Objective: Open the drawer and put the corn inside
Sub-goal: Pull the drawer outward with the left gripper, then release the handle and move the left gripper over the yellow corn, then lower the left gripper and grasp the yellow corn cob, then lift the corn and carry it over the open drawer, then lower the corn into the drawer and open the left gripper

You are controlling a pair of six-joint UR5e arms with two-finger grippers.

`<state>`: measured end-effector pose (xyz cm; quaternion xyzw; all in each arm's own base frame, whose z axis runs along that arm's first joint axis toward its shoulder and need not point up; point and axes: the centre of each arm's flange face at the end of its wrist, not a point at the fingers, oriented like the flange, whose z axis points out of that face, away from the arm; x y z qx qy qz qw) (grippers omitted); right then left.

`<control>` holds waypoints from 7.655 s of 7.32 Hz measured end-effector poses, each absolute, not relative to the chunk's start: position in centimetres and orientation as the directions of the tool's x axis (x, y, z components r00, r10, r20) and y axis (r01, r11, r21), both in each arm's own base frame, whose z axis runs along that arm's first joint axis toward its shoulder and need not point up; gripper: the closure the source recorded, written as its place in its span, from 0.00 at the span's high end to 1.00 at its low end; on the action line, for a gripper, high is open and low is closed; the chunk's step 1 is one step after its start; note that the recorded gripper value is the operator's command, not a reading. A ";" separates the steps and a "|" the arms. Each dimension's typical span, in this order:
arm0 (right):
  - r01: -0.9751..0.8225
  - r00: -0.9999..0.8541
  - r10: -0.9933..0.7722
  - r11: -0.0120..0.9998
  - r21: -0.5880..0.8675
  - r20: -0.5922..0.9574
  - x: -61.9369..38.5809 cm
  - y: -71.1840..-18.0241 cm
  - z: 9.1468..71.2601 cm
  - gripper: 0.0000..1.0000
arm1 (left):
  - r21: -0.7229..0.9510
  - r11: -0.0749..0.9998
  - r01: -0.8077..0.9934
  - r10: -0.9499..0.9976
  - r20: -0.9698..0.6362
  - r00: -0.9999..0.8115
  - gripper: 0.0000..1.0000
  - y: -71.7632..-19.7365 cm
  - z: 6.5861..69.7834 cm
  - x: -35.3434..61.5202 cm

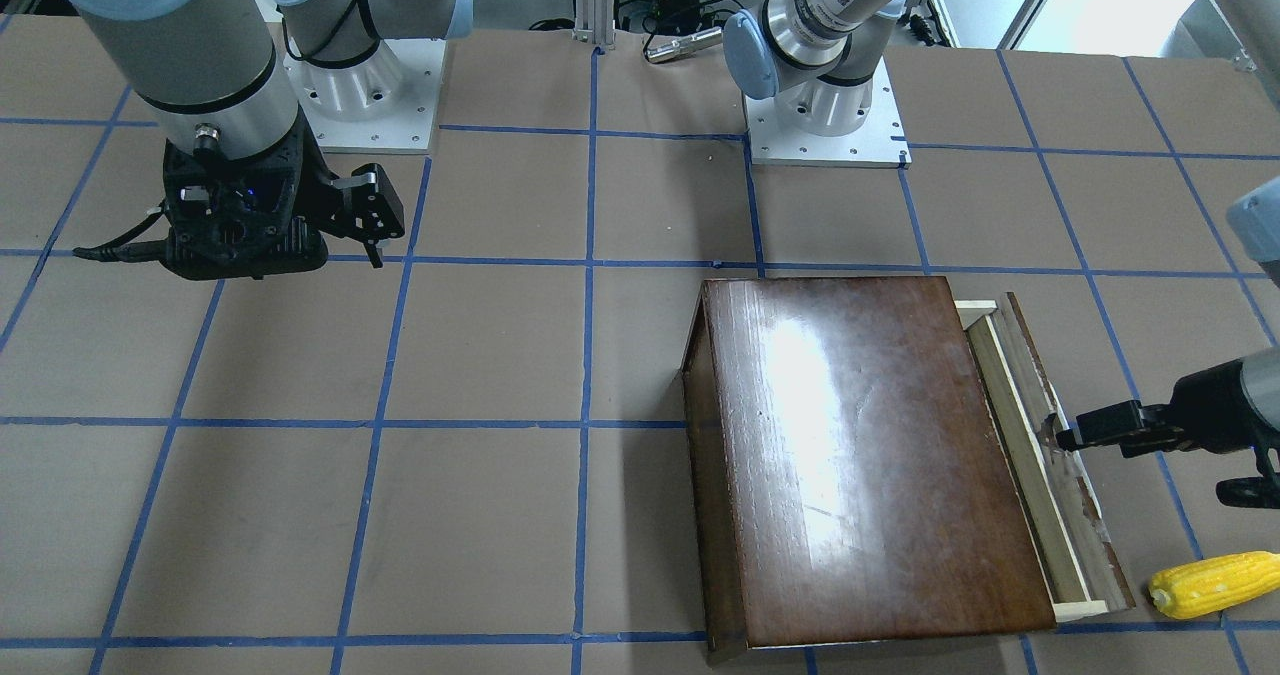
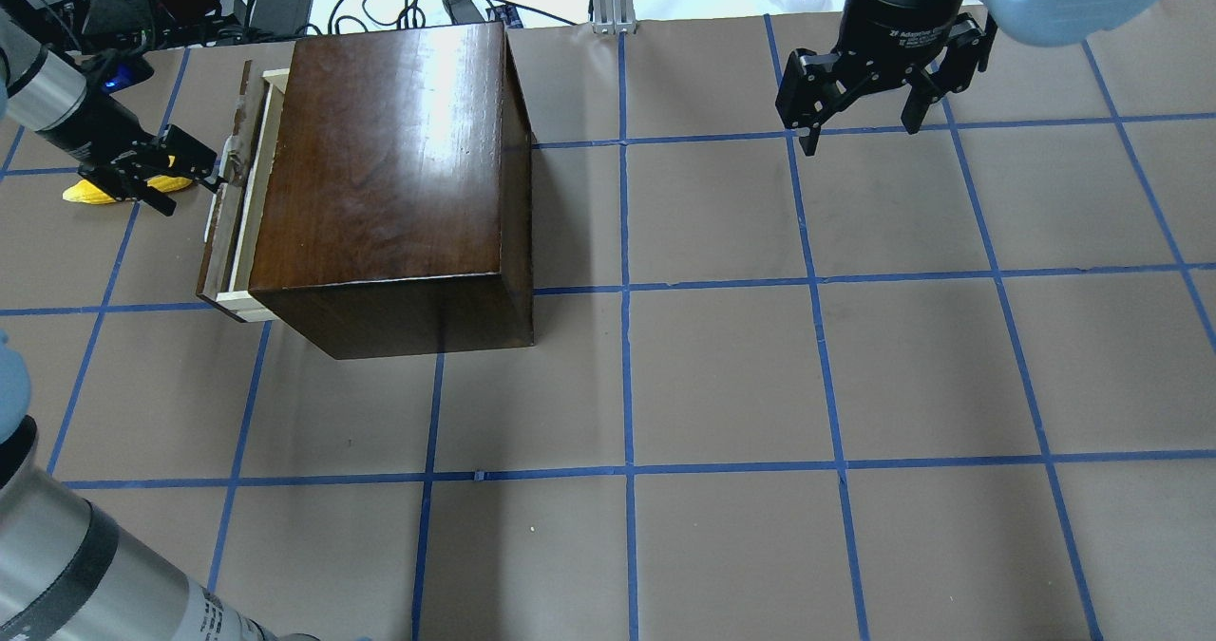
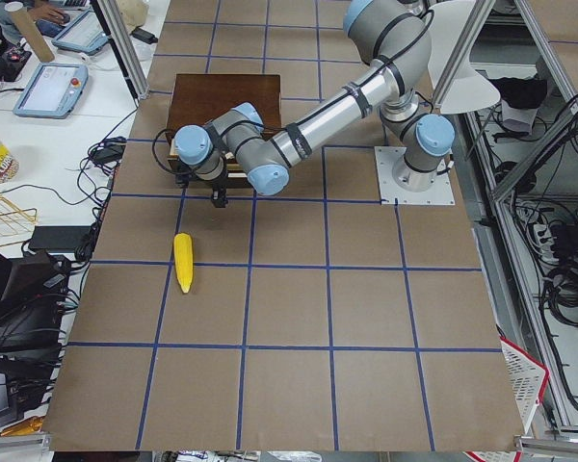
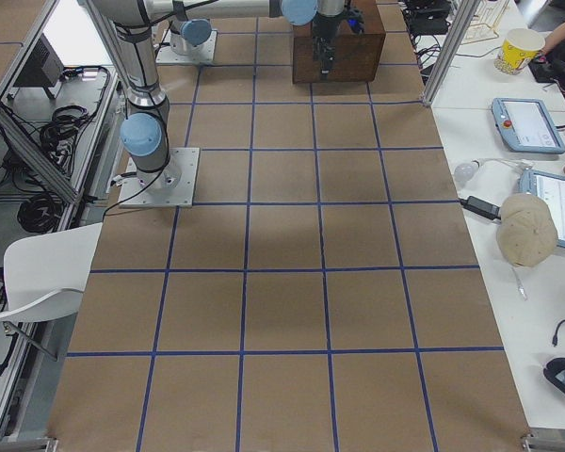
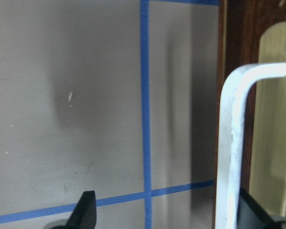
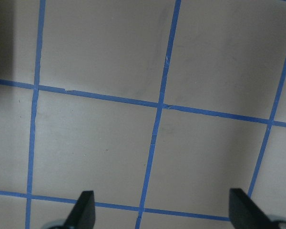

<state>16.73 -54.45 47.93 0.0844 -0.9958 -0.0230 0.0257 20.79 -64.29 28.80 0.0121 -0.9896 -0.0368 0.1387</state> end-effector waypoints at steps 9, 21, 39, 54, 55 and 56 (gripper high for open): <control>-0.167 -0.985 -0.169 0.985 0.050 0.047 16.7 -54.5 47.9 1.00 | 0.055 0.998 -0.026 -0.037 0.209 -0.977 1.00 -64.8 30.9 24.3; -0.167 -0.984 -0.169 0.985 0.050 0.047 16.7 -54.5 47.9 1.00 | 0.046 0.486 0.873 0.870 -0.126 -0.478 1.00 -72.0 24.1 31.5; -0.167 -0.984 -0.170 0.985 0.050 0.047 16.7 -54.5 47.9 1.00 | -0.021 0.441 0.897 0.896 -0.052 -0.442 0.00 -71.2 30.2 31.8; -0.167 -0.984 -0.170 0.985 0.050 0.047 16.7 -54.5 47.9 1.00 | 0.071 0.991 -0.112 -0.115 0.044 -0.992 0.00 -67.3 38.2 7.4; -0.167 -0.984 -0.169 0.985 0.050 0.047 16.7 -54.5 47.9 1.00 | 0.082 0.991 -0.110 -0.114 0.045 -0.992 0.00 -67.0 37.3 7.5; -0.167 -0.984 -0.170 0.985 0.050 0.047 16.7 -54.5 47.9 1.00 | 0.091 0.990 -0.106 -0.110 0.044 -0.993 0.00 -66.8 36.7 7.5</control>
